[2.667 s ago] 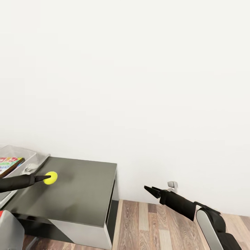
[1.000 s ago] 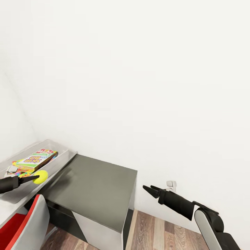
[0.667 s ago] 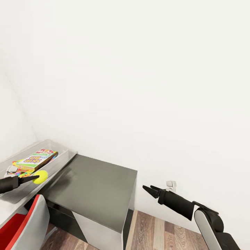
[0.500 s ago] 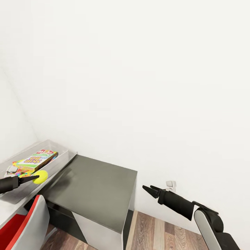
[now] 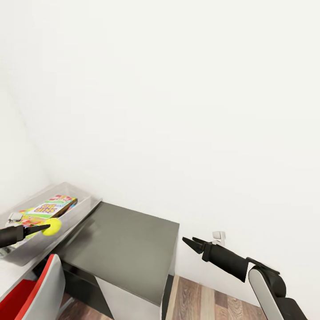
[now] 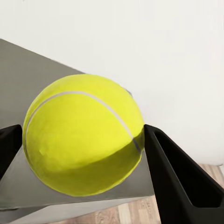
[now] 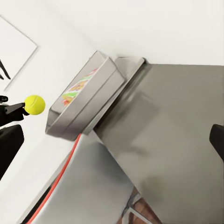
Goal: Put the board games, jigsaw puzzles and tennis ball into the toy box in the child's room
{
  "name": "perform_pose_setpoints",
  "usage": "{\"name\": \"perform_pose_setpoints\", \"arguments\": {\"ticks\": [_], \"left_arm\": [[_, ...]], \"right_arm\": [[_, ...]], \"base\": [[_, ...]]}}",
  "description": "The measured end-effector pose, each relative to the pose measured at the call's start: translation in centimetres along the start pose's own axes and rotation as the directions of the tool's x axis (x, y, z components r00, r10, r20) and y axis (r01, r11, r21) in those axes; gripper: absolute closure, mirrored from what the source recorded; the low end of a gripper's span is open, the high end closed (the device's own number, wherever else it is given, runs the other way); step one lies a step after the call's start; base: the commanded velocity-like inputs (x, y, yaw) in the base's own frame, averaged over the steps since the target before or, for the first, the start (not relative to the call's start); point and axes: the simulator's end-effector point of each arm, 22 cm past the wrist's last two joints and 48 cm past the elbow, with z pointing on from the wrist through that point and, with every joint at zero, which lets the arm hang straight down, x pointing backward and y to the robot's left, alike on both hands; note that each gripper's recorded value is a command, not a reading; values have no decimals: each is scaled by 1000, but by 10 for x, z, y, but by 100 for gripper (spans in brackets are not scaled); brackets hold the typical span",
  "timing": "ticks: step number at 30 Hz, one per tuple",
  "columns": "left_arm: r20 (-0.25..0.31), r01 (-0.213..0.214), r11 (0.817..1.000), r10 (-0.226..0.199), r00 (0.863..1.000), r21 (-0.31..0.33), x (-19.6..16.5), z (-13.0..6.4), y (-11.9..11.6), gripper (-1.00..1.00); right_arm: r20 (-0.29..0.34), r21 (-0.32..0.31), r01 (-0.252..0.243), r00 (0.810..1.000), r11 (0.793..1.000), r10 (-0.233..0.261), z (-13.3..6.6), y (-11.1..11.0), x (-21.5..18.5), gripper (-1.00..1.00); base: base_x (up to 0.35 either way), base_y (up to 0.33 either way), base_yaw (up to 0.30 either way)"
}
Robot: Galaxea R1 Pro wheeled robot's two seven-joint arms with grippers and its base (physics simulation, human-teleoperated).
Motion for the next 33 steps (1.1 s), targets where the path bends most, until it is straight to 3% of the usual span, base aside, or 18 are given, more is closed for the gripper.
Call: {"name": "perform_pose_setpoints", "arguments": {"ticks": [14,33], "left_arm": [[15,-16,1000,16,1000,6,-7,-5,-8,100],[19,-19,1000,19,1000,7,-9,-6,-10,100]], "right_arm": [[12,-7,16,1000,1000,-16,-3,8,-6,-100],[14,-9,20,1000,1000,-20,-3,9,-8,-100]], "base": [[72,237,66],[12,78,30]]}}
